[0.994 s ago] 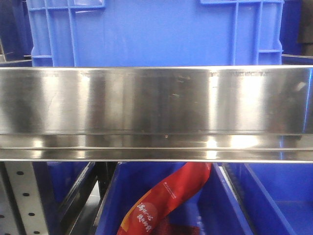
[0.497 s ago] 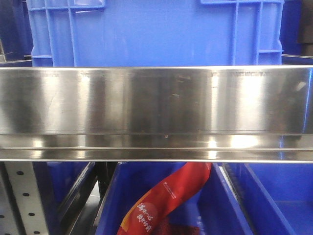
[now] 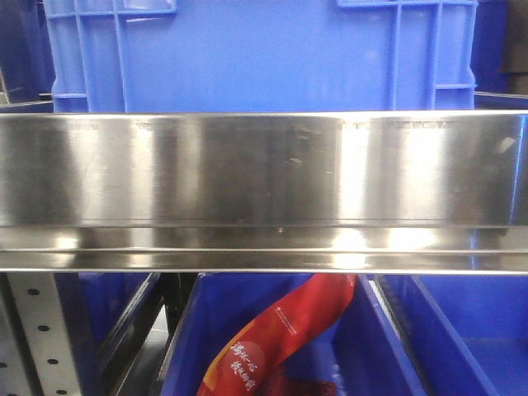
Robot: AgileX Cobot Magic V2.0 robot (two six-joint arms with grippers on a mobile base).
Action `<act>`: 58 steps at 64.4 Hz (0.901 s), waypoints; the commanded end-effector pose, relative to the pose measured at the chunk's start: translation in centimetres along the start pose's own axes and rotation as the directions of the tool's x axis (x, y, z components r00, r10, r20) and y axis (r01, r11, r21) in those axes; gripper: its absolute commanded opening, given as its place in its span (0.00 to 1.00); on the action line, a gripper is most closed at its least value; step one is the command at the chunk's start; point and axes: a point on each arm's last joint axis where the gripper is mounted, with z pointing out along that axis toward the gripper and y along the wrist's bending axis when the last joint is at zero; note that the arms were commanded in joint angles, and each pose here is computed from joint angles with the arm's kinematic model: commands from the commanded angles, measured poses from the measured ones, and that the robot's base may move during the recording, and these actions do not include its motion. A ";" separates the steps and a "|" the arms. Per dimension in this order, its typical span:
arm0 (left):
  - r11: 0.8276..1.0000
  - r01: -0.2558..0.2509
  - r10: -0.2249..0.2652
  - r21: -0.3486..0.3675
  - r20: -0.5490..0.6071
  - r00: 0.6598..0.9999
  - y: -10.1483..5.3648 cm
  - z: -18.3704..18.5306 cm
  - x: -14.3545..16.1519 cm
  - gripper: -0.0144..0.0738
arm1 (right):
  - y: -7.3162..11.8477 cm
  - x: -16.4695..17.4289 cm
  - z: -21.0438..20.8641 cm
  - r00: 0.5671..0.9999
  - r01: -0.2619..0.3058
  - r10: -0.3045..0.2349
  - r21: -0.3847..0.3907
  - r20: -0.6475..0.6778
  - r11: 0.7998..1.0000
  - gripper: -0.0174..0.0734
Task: Grab PVC pipe and place in blue bin
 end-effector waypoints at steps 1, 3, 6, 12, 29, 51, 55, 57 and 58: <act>0.997 -0.029 0.025 -0.070 -0.070 0.997 0.7 -1.3 2.4 0.04 | 0.0 -0.2 0.0 1.000 0.010 -0.010 0.006 0.026 1.000 0.01; 0.995 -0.034 0.026 -0.094 -0.077 0.997 0.9 -2.0 3.4 0.04 | 0.0 -0.2 0.0 1.000 0.010 -0.010 0.006 0.026 1.000 0.01; 0.991 -0.040 0.030 -0.129 -0.076 0.997 1.2 -2.7 4.4 0.04 | 0.0 -0.2 0.0 1.000 0.010 -0.010 0.006 0.026 1.000 0.01; 0.979 -0.051 0.034 -0.196 -0.089 0.995 1.6 -4.4 6.9 0.04 | 0.0 -0.2 0.0 1.000 0.010 -0.010 0.006 0.026 1.000 0.01; 0.942 -0.114 0.077 -0.315 -0.127 0.989 2.5 -6.2 11.7 0.04 | 0.0 -0.2 0.0 1.000 0.010 -0.010 0.006 0.026 1.000 0.01; 0.970 -0.066 0.032 -0.234 -0.148 0.989 2.0 -6.1 12.0 0.04 | 0.0 -0.2 0.0 1.000 0.010 -0.010 0.006 0.026 1.000 0.01; 0.974 -0.063 0.031 -0.218 -0.150 0.988 1.9 -6.1 12.1 0.04 | 0.0 -0.2 0.0 1.000 0.010 -0.010 0.006 0.026 1.000 0.01; 0.975 -0.062 0.031 -0.212 -0.150 0.988 1.9 -6.1 12.1 0.04 | 0.0 -0.2 0.0 1.000 0.010 -0.010 0.006 0.026 1.000 0.01; 0.975 -0.062 0.031 -0.212 -0.150 0.988 1.9 -6.1 12.1 0.04 | 0.0 -0.2 0.0 1.000 0.010 -0.010 0.006 0.026 1.000 0.01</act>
